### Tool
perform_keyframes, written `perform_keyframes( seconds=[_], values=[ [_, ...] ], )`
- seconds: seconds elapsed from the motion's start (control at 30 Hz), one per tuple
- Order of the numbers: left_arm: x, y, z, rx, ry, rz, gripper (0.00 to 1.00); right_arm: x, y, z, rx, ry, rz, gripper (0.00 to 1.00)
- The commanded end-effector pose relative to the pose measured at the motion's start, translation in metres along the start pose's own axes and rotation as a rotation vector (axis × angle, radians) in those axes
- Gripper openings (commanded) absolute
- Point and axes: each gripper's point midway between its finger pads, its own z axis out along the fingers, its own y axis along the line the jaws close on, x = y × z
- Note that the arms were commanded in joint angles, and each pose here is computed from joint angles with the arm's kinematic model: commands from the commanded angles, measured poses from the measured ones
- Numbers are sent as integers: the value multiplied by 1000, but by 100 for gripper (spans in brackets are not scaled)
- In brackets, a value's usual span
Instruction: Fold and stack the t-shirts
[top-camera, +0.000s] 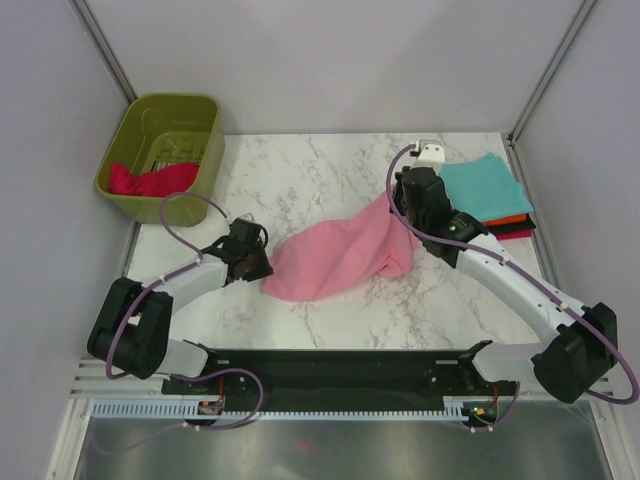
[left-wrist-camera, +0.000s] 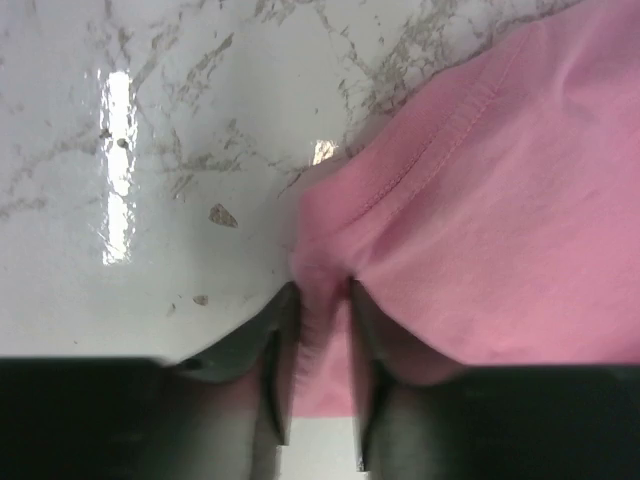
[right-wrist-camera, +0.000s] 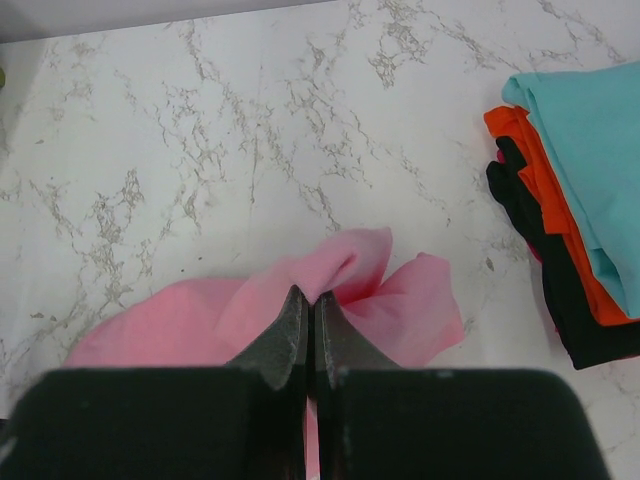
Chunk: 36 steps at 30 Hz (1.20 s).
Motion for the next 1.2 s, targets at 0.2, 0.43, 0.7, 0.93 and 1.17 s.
perform_keyframes(
  seconds=[0.2,0.43,0.7,0.93,1.17],
  values=[
    [-20,-28,-22,157,-69,-7,2,-22,1,-15,-31,-75,50,0],
    [-57,-46,-91,288,-267,-38,2,-32,-4,-27,-32,-108,54,0],
    [-89,-44,-218,420,-563,-61,2,-65,-15,-78,-98,-222,110,0],
    [-106,-30,-314,489,-768,-119,2,-85,-8,-112,-207,-274,144,0],
    [-100,-22,-383,600,-892,-141,2,-110,2,-157,-343,-304,157,0]
  ],
)
